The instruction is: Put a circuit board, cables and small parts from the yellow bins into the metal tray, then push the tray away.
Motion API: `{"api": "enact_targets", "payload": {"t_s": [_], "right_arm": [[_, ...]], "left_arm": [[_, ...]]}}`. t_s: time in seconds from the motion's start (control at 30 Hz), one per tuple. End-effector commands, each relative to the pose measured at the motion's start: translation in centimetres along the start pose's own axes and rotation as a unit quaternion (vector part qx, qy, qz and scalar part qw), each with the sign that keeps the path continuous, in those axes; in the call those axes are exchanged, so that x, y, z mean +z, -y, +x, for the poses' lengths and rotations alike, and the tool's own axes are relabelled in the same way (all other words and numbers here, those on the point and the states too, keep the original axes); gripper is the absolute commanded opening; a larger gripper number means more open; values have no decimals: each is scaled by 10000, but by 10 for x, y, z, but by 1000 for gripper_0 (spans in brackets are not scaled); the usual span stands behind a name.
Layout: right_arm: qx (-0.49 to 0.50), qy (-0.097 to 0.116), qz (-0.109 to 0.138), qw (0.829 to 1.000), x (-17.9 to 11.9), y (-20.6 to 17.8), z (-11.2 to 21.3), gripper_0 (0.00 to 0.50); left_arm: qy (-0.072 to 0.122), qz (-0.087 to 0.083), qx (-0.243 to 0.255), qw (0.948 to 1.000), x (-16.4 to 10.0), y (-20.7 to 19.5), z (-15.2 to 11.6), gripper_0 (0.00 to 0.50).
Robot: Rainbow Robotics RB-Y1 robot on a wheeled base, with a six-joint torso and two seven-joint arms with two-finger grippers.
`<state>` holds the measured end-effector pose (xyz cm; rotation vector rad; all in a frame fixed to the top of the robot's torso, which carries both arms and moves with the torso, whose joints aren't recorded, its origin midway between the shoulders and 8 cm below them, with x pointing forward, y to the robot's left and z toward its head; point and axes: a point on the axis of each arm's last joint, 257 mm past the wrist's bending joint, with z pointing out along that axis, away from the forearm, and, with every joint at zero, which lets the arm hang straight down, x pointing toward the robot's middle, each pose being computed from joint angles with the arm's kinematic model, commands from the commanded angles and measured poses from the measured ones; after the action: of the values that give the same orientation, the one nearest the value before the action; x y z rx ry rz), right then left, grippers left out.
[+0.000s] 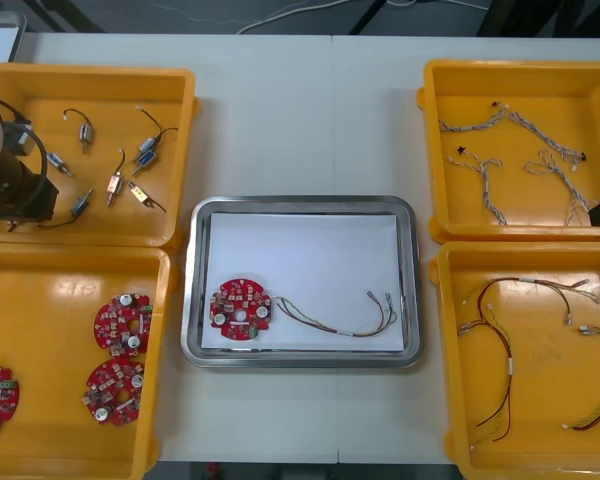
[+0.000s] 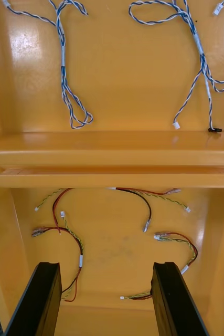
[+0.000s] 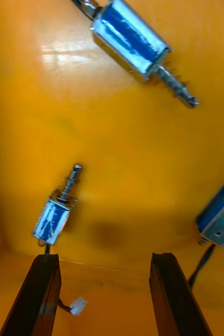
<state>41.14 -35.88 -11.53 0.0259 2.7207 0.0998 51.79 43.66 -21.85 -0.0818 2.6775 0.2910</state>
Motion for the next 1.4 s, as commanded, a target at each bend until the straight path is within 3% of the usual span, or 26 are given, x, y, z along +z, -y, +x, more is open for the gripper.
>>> {"api": "enact_targets", "payload": {"t_s": [0.03, 0.3, 0.53, 0.73, 1.2, 1.4], "right_arm": [[-145, 374, 341, 9986, -26, 18, -24, 500], [-2, 313, 335, 9989, -22, 26, -35, 500], [-83, 515, 572, 9970, -10, 27, -66, 500], [-49, 655, 571, 9962, 4, 29, -87, 500], [-139, 993, 684, 9926, 33, 41, -134, 500], [-458, 1038, 695, 9911, 40, 52, -143, 500]], "left_arm": [[261, -9, 404, 9988, -30, -14, -25, 496], [117, -28, 494, 9987, -28, -26, -13, 495], [14, -211, 569, 9982, -30, -40, -9, 477], [-56, -313, 548, 9980, -28, -47, -5, 472], [-168, -408, 503, 9978, -18, -55, 3, 452], [-236, -379, 482, 9978, -11, -47, 7, 449]]}}
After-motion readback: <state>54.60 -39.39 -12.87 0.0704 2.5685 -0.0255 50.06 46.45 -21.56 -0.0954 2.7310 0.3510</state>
